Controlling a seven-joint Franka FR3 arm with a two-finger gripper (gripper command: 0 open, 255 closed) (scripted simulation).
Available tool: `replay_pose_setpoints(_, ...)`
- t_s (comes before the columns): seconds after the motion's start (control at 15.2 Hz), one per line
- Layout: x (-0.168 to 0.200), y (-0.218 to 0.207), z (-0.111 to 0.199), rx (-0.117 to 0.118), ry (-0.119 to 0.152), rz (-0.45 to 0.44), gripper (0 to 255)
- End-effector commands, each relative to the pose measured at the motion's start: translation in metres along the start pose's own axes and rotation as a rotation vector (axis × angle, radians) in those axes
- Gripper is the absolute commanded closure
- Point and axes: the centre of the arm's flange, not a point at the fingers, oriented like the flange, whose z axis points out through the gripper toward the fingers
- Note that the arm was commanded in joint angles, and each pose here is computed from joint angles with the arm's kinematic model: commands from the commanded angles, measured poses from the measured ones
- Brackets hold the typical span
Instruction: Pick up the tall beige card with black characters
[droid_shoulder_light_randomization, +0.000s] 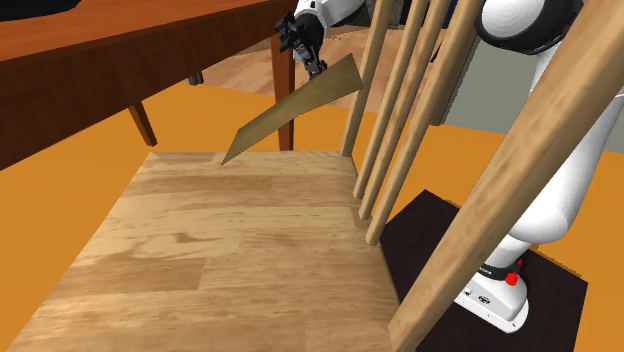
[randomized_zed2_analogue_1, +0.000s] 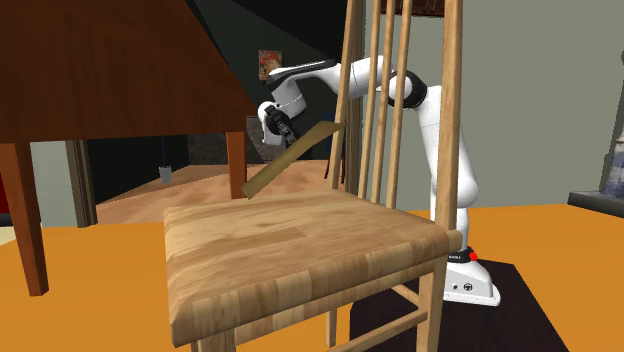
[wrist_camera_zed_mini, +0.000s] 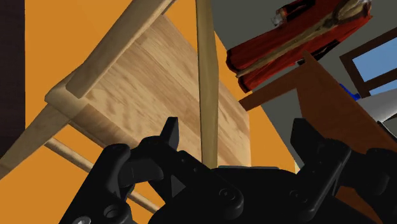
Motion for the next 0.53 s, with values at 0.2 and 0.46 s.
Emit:
replay_pose_setpoints(0.2, 0.027, 0.020, 0.006, 0.021, -0.015, 0.007, 0)
replay_pose_setpoints(0.46, 0.035, 0.031, 0.009, 0.021, -0.015, 0.007, 0)
